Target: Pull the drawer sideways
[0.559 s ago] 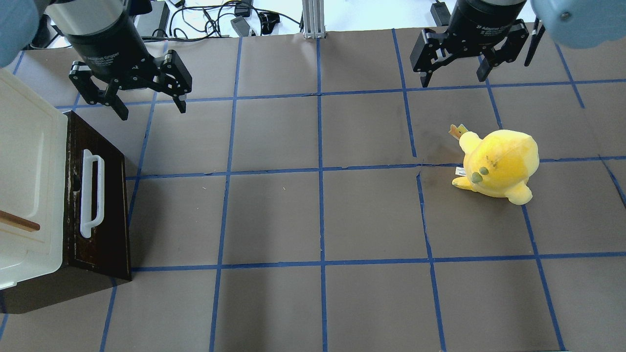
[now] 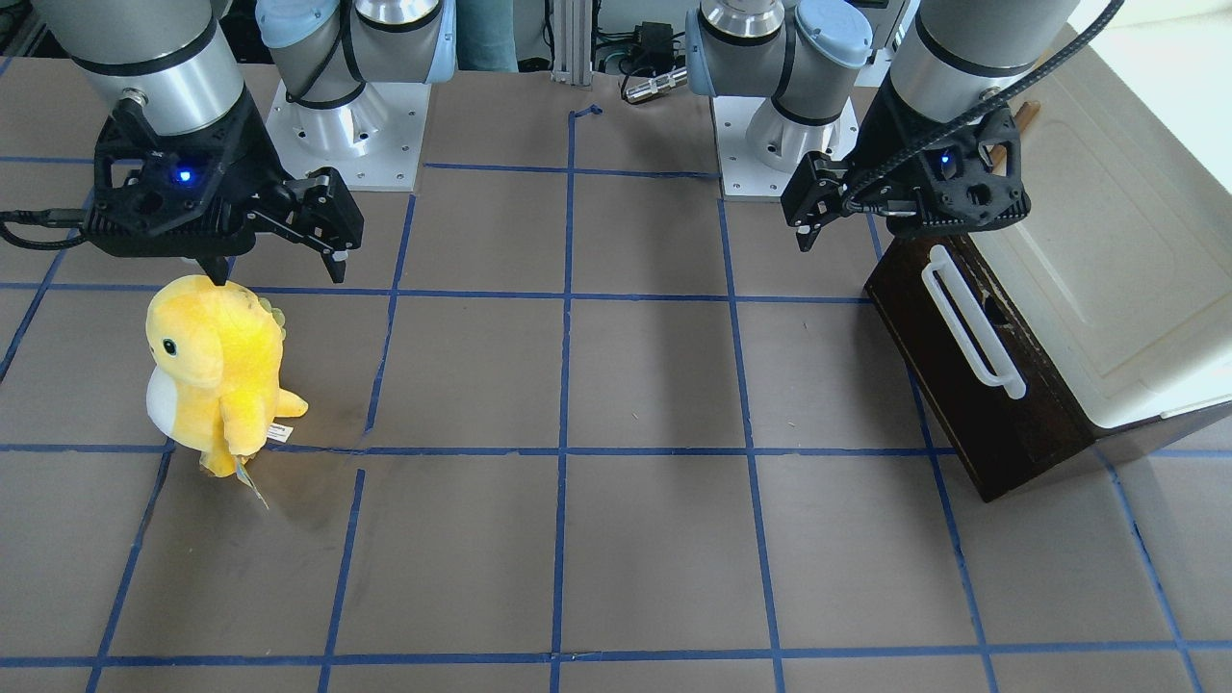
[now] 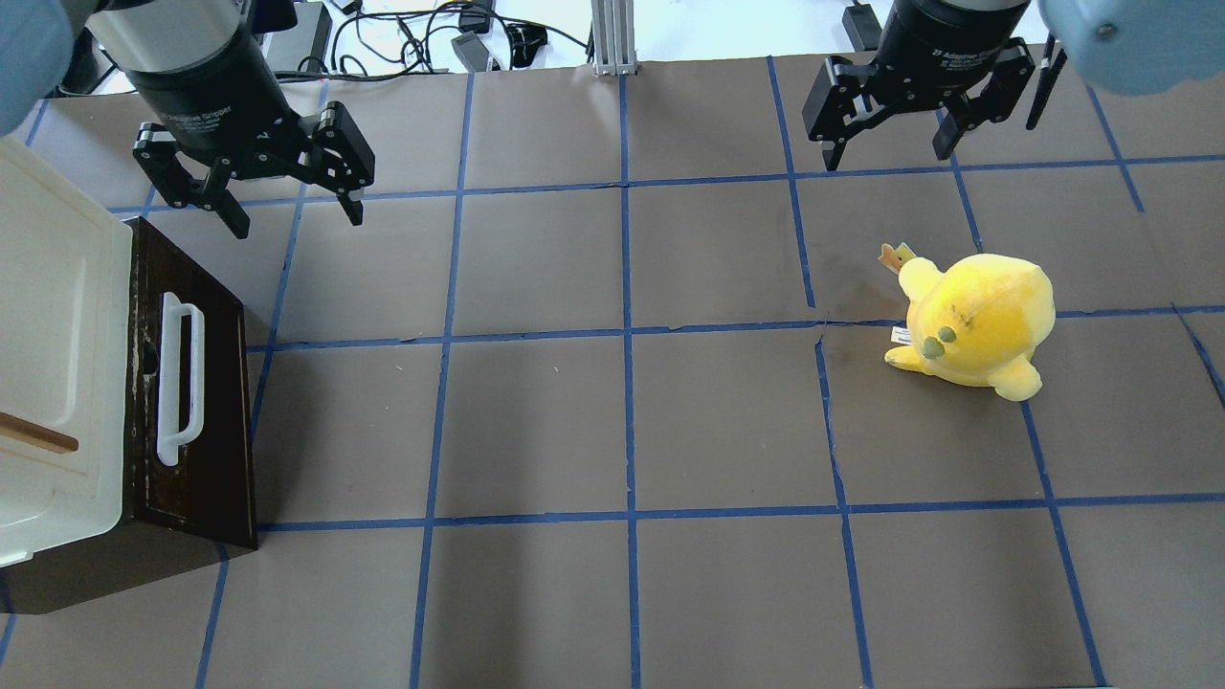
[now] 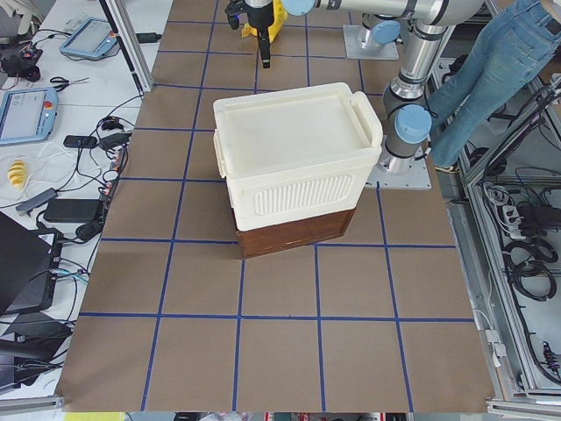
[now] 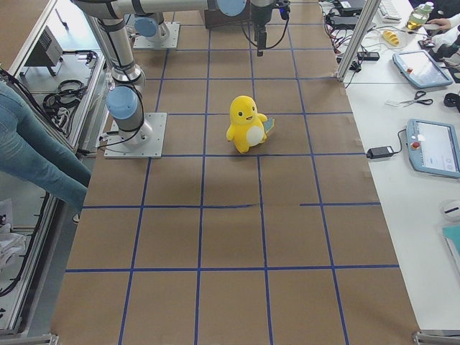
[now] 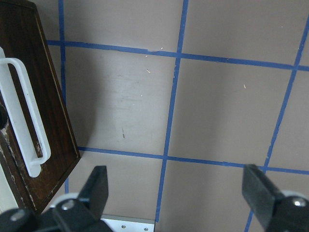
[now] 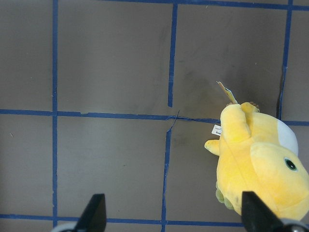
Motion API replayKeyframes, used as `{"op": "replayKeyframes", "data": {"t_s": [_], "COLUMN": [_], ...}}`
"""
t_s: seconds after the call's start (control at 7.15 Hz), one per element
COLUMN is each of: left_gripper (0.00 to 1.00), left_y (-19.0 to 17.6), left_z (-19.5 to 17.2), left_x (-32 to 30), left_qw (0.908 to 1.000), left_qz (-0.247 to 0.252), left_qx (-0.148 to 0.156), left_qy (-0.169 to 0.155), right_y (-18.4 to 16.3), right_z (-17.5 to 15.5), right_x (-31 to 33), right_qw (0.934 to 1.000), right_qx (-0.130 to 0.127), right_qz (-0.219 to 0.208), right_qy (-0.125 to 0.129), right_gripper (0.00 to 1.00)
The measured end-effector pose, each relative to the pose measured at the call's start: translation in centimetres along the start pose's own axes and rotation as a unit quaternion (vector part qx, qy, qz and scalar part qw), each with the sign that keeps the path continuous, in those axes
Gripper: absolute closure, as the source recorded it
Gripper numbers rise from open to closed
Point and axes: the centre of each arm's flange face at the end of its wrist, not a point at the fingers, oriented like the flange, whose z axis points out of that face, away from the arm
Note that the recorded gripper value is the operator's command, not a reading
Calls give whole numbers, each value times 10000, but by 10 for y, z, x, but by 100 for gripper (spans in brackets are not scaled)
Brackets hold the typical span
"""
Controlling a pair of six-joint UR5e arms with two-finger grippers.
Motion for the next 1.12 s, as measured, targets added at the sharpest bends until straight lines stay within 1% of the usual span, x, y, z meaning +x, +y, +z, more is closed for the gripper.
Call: {"op": "replayKeyframes", "data": {"t_s": [0.14, 0.42, 0.56, 0.7, 0.98, 1.12], "left_gripper": [0, 0, 0, 0, 0, 0], "left_y": [0, -4, -10, -18, -33, -39], "left_z": [5, 30, 51, 76, 135, 165], "left_x": [1, 5, 6, 7, 19, 26], "left_qw": [10000, 9997, 9991, 9958, 9834, 9691], "left_qz": [9, 9, 50, 145, 219, 280], "left_qx": [-53, -214, -284, -380, -623, -707], "left_qy": [-11, -72, -323, -815, -1692, -2346], "right_y": [0, 0, 0, 0, 0, 0], "right_z": [0, 0, 0, 0, 0, 0], "right_x": [0, 0, 0, 0, 0, 0], "right_qw": [10000, 10000, 10000, 10000, 10000, 10000], "right_qx": [0, 0, 0, 0, 0, 0], "right_qz": [0, 0, 0, 0, 0, 0], "right_qy": [0, 0, 0, 0, 0, 0], "right_gripper": [0, 0, 0, 0, 0, 0]}}
